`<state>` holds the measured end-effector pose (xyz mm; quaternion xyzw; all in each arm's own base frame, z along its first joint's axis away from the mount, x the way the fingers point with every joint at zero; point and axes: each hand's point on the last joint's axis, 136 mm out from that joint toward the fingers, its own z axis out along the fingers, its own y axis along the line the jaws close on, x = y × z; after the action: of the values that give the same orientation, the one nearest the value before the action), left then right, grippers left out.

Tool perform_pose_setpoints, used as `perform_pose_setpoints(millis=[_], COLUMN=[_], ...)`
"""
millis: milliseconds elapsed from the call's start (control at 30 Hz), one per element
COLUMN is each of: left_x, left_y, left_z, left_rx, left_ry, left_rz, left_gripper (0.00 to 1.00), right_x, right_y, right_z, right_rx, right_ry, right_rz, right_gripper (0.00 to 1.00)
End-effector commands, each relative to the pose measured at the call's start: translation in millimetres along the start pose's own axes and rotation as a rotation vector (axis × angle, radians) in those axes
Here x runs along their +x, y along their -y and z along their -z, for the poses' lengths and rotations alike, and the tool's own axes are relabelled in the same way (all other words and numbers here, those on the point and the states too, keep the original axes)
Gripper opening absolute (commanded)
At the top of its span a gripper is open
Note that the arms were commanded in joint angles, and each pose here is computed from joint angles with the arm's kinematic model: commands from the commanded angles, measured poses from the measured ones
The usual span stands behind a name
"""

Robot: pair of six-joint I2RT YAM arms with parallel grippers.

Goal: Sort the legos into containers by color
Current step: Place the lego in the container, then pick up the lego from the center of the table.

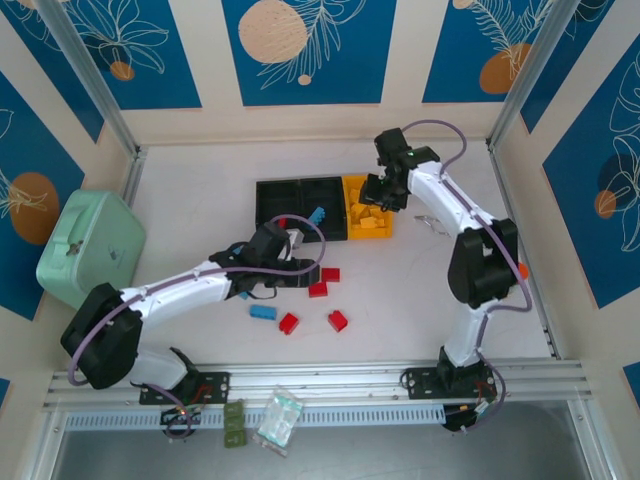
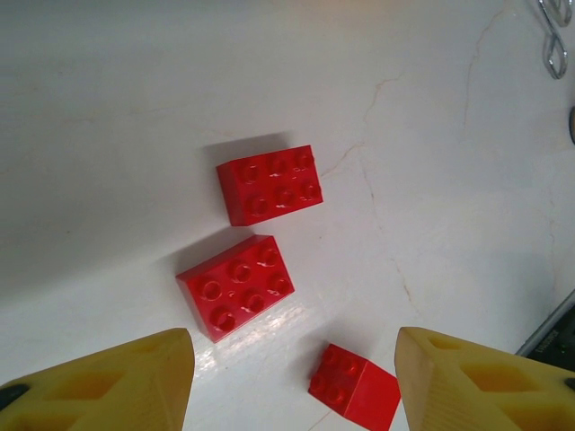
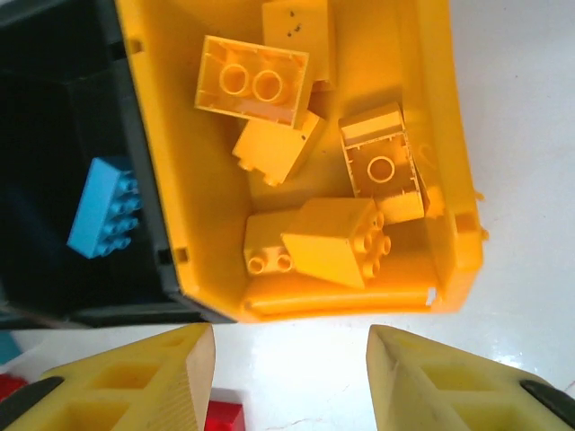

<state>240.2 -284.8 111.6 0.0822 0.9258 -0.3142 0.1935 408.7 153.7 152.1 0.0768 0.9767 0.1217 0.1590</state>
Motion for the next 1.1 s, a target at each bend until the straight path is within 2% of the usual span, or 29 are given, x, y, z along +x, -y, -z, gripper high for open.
perform_pose_setpoints(millis=[0, 200, 400, 533, 667, 767, 1067], left_x=[-6.7, -2.7, 4.9, 13.3, 20.0, 23.9, 28.1], left_y=[1.8, -4.1, -3.4, -0.4, 0.0, -0.8, -18.9], left_z=[11.2, 7.3, -7.9, -20.8, -32.9, -40.7, -52.1], left_rx=[-0.029, -0.068, -0.097, -0.153, -0.231, -0.283, -0.465], left_ry=[0.020, -0.017, -0.086, -0.147, -0.197, -0.227, -0.266], left_rz=[-0.015, -0.011, -0.009, -0.020, -0.037, -0.047, -0.058], left_gripper=[0.61, 0.61, 0.61, 0.67, 0.73, 0.74, 0.76], right_x=[16.6, 56.4, 91.6, 111.6, 125.8, 134.0, 140.2], right_y=[-6.8, -2.0, 16.7, 33.9, 57.7, 71.4, 83.3], right_z=[13.6, 21.8, 19.7, 13.3, 4.4, -1.2, -4.9], right_rx=[-0.077, -0.145, -0.130, -0.125, -0.160, -0.191, -0.204], right_ry=[-0.003, -0.038, -0.067, -0.093, -0.112, -0.121, -0.120], right_rz=[0.002, 0.000, -0.017, -0.071, -0.190, -0.268, -0.307], right_gripper=[0.49, 0.51, 0.56, 0.58, 0.59, 0.59, 0.59])
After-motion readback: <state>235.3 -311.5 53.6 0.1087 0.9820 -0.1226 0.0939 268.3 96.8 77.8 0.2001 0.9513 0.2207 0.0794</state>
